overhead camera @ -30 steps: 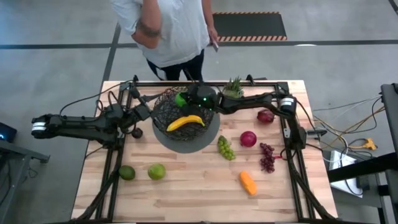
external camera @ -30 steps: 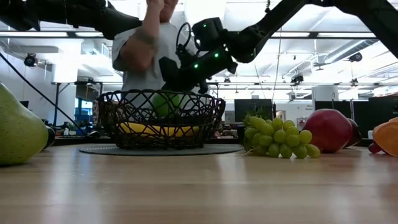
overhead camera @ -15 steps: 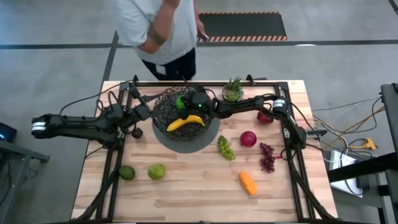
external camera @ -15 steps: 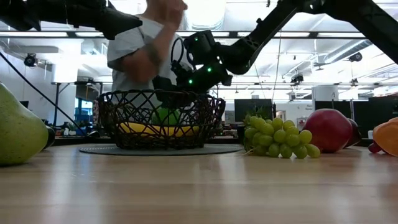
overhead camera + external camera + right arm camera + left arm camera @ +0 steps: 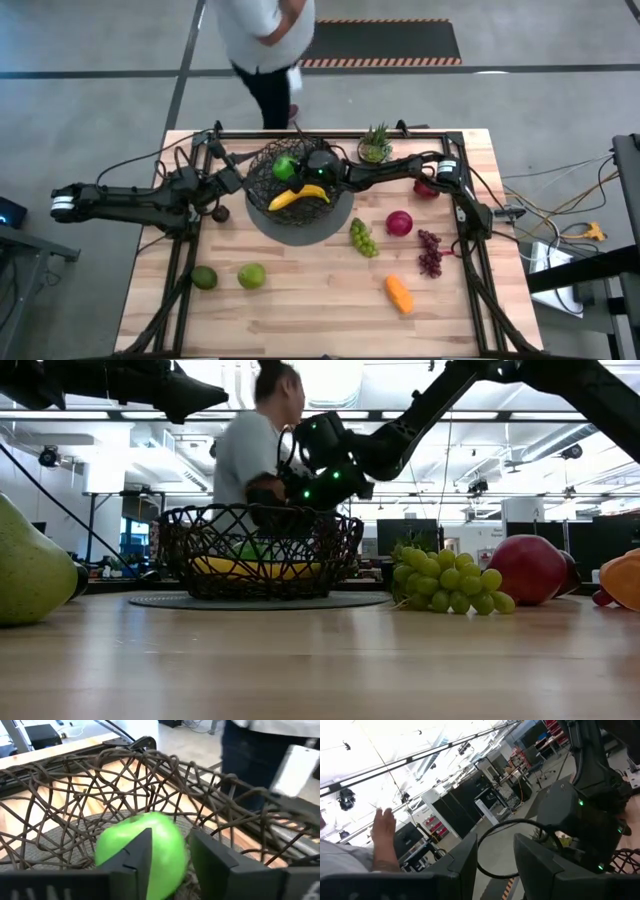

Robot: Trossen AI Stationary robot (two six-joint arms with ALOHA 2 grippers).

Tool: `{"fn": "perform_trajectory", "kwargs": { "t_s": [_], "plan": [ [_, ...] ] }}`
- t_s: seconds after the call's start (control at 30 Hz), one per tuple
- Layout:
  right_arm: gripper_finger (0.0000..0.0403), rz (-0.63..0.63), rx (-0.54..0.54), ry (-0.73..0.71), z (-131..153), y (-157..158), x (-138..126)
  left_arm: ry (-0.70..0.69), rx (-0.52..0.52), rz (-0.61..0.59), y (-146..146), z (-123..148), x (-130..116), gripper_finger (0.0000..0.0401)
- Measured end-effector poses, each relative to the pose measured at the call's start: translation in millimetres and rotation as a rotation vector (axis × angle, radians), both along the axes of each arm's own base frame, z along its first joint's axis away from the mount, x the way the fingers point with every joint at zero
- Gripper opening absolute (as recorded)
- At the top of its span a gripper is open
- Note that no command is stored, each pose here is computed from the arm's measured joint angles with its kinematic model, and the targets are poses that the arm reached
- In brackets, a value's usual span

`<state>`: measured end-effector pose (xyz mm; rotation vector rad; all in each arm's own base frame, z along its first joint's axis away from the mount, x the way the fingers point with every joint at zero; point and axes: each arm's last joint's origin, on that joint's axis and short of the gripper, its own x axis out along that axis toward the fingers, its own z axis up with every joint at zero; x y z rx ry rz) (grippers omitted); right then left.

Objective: Build produce basket
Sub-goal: Put the green apple into the black wire basket

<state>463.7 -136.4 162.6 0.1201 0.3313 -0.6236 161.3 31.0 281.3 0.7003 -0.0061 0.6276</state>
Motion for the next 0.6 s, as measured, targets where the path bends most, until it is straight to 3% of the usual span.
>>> {"fn": "perform_trajectory", "kwargs": {
  "t_s": [0.33, 0.6],
  "plan": [
    [0.0165, 0.06, -0.032, 0.083, 67.4, 21.6, -22.7, -0.001, -0.006, -0.001, 0.0, -0.3, 0.3, 0.0111],
    [0.0111, 0.206, -0.082, 0.28, 119.5, 78.2, -74.1, -0.017, -0.12, -0.001, 1.9, -3.6, 10.5, 0.0089]
  ]
}}
